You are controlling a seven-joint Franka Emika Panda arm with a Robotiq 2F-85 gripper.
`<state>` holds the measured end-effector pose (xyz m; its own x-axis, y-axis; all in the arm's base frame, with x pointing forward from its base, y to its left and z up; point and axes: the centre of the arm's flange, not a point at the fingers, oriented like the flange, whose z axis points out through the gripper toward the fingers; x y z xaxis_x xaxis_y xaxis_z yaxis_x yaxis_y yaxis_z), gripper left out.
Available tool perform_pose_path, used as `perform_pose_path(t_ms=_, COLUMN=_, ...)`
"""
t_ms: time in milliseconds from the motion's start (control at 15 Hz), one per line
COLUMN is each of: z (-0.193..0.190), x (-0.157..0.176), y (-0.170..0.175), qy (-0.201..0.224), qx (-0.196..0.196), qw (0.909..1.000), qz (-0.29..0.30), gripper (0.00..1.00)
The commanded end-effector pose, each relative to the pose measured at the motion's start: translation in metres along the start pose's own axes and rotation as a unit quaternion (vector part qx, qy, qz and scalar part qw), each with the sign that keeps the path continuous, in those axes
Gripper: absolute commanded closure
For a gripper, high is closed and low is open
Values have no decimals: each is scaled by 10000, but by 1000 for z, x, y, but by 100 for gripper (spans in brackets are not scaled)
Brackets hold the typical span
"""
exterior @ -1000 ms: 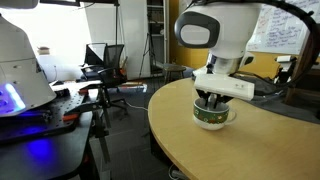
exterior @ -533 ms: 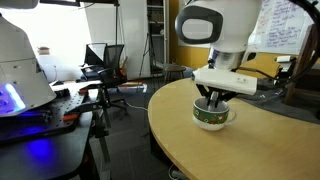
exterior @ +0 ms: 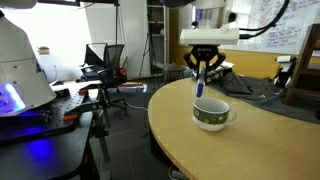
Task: Put the marker on the table
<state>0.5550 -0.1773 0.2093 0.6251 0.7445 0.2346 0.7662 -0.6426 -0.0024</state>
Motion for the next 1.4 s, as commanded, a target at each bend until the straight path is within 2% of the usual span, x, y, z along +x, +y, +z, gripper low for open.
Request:
perform_pose_path(t_ms=0, z=-4, x=38, y=-32, qy=-446, qx=406, qw=9981, qz=-125, gripper=94)
perform_pose_path(t_ms=133, z=7, x=72, y=-46, qy=-763, qx=806, qw=9938, qz=76, gripper=94)
perform_pose_path(t_ms=267, z=22, x=99, y=-52, qy=-1166, qx=1022, qw=9877, qz=218, gripper=94)
perform_pose_path(t_ms=333, z=31, x=114, y=-52, qy=-1322, qx=1037, qw=9851, qz=375, gripper=94)
perform_pose_path(t_ms=533, z=69, x=134, y=-30, qy=-1582, qx=676, qw=9810, qz=893, gripper=94)
perform_pose_path(t_ms=667, z=100, x=130, y=-9, qy=-1556, qx=474, qw=9810, qz=1054, gripper=94)
perform_pose_path(t_ms=933, z=151, x=104, y=17, qy=-1665, qx=559, qw=9789, qz=1048, gripper=94)
perform_pose_path(t_ms=1267, z=170, x=90, y=22, qy=-1819, qx=677, qw=9774, qz=841, gripper=94)
perform_pose_path(t_ms=1333, z=167, x=92, y=21, qy=-1818, qx=731, qw=9774, qz=798, gripper=51)
